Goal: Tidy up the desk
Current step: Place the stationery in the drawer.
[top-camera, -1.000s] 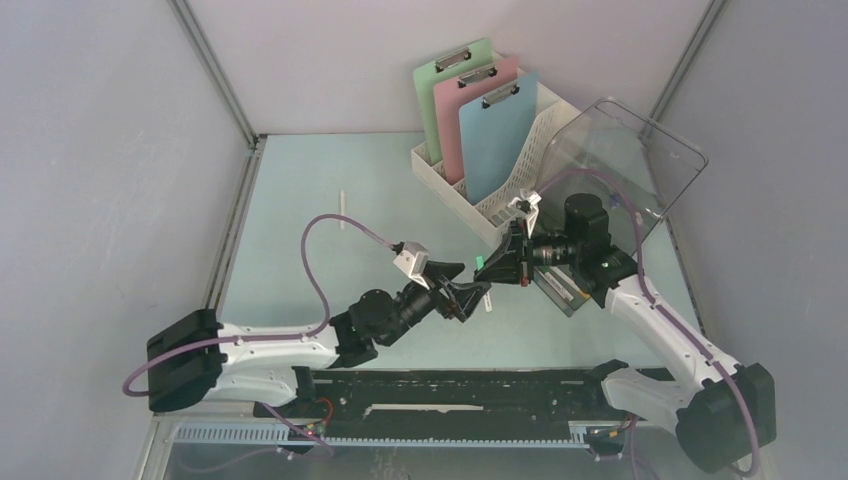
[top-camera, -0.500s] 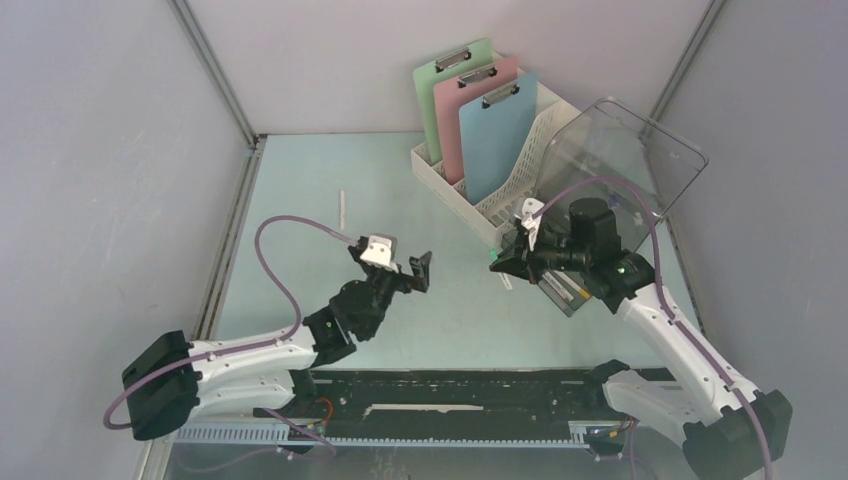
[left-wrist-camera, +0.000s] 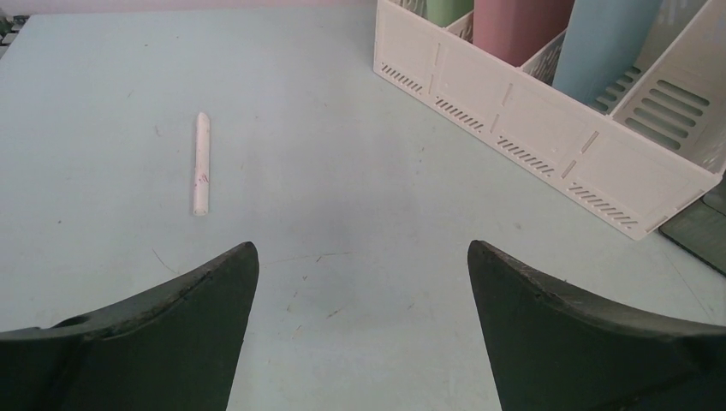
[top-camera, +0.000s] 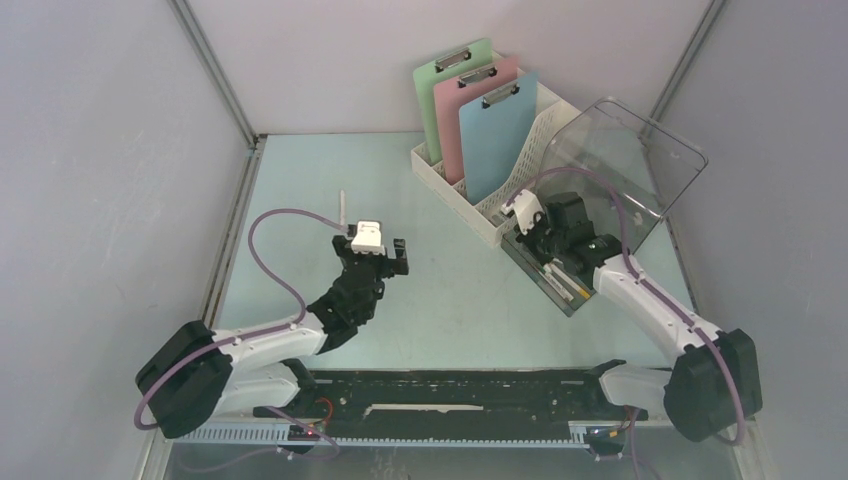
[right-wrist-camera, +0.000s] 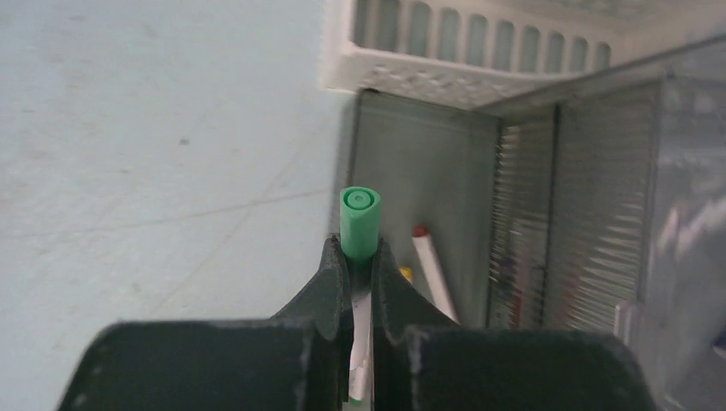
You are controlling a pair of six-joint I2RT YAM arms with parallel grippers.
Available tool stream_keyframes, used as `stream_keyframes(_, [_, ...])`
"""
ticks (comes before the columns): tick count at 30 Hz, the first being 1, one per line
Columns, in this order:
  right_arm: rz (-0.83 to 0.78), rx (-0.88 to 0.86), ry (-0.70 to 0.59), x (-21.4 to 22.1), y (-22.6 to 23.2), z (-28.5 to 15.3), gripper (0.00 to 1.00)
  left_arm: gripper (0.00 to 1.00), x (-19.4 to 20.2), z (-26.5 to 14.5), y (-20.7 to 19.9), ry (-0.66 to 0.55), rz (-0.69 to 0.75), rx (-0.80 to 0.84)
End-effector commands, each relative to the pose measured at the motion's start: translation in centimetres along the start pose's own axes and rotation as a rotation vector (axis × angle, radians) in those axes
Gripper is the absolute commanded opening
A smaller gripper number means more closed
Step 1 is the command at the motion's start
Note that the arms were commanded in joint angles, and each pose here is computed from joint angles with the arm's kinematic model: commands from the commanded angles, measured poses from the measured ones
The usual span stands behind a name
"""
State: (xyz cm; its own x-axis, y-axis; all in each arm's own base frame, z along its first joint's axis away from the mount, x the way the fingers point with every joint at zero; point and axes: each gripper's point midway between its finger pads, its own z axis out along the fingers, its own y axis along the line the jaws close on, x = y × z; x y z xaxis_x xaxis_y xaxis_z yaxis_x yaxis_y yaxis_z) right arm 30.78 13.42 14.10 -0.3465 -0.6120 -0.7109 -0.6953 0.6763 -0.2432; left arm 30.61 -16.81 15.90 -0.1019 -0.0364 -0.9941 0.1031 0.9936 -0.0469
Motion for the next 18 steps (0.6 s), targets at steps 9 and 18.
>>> stream_keyframes(9, [0.047,0.205,0.144,2.4,-5.0,1.4,0.00,1.00,-0.9,0.7,0.0,-0.026,-0.039,-0.017])
stream_keyframes(18, [0.067,0.164,0.189,2.9,-4.5,1.9,0.25,1.00,-0.8,0.6,0.2,-0.027,-0.042,-0.019])
